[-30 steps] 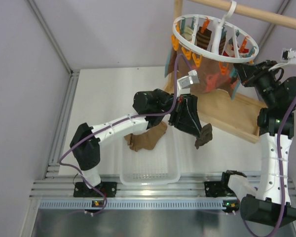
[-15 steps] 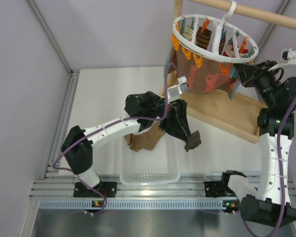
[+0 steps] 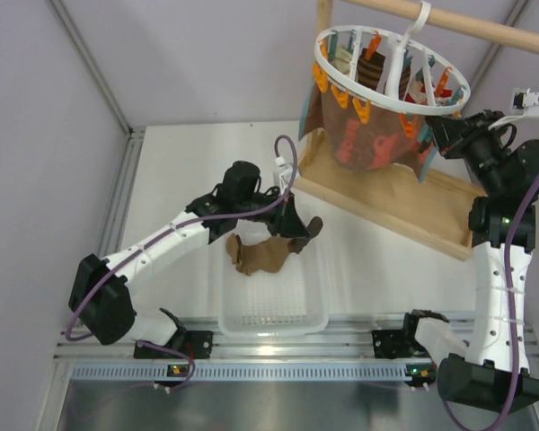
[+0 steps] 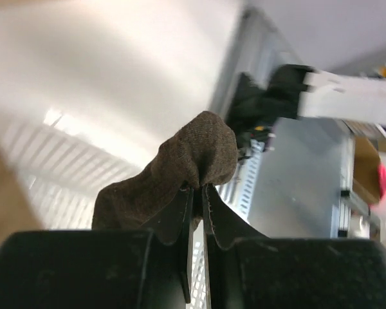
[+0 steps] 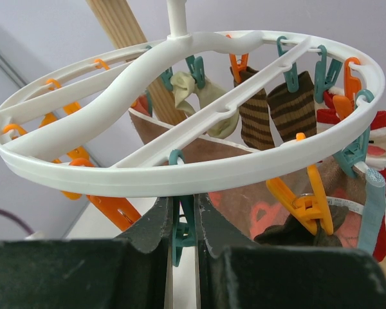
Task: Clip the socks to the hanger
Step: Place the sock in the bin.
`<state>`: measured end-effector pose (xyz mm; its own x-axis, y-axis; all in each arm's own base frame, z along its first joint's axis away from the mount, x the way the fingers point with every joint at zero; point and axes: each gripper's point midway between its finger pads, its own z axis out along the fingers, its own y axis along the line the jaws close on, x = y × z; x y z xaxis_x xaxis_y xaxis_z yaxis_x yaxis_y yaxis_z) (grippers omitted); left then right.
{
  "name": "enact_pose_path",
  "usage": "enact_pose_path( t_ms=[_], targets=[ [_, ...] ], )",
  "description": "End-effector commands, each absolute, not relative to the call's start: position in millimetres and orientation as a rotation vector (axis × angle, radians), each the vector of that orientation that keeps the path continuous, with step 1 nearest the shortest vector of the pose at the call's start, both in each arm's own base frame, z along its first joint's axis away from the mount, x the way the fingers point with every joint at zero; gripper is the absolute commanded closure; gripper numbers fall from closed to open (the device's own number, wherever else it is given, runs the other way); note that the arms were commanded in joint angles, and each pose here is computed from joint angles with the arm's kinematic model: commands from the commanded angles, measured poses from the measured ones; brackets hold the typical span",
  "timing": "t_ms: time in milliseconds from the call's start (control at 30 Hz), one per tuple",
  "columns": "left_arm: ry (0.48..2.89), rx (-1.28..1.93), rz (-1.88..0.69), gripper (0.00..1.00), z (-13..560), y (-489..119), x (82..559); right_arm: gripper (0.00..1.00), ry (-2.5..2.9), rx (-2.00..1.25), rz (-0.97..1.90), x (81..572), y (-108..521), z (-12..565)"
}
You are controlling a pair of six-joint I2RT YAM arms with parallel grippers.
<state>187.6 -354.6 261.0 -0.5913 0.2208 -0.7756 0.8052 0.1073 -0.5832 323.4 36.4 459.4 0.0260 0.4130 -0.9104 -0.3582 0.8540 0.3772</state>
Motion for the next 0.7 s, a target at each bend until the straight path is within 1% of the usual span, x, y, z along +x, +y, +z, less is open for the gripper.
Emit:
enact_pose_path(
  t_ms=[0,67,100,167,200,267,400,467,500,567,600,667],
  targets=[
    [2.437,0.519,-1.131,1.00,183.4,-309.4,219.3,1.00,1.498,0.091,0.613,329.2,33.6,438.7],
    [2.541,0.335,-0.978,1.00,164.3,-295.2,227.7,1.00,1.501,0.092,0.612,330.3,33.2,437.5],
    [2.637,0.199,-0.928,1.00,152.5,-286.9,221.5,1.00,1.503,0.098,0.611,330.9,32.5,436.2],
    [2.736,0.064,-0.862,1.00,130.4,-278.0,215.2,1.00,1.505,0.103,0.610,331.3,32.0,434.3],
    [2.802,-0.059,-0.866,1.00,119.1,-276.7,207.7,1.00,1.507,0.106,0.608,331.7,31.4,433.3],
    [2.866,-0.163,-0.966,1.00,113.1,-288.2,197.7,1.00,1.510,0.111,0.610,332.0,31.2,432.0],
    [2.874,-0.213,-0.998,1.00,99.7,-299.2,204.0,1.00,1.509,0.110,0.604,332.5,30.5,432.6],
    [2.920,-0.264,-0.995,1.00,87.2,-304.6,206.1,1.00,1.513,0.110,0.605,333.2,30.8,432.5],
    [2.919,-0.279,-0.999,0.95,86.1,-308.1,209.9,1.00,1.513,0.111,0.603,333.1,30.6,432.9],
    [2.907,-0.302,-1.038,0.88,84.9,-316.9,218.6,1.00,1.516,0.108,0.591,332.8,29.3,432.2],
    [2.881,-0.288,-1.065,0.75,91.9,-322.5,224.7,1.00,1.512,0.101,0.590,331.9,30.1,433.9],
    [2.808,-0.184,-1.141,0.67,112.4,-334.3,235.2,1.00,1.517,0.096,0.583,331.9,29.8,433.3]
  ],
)
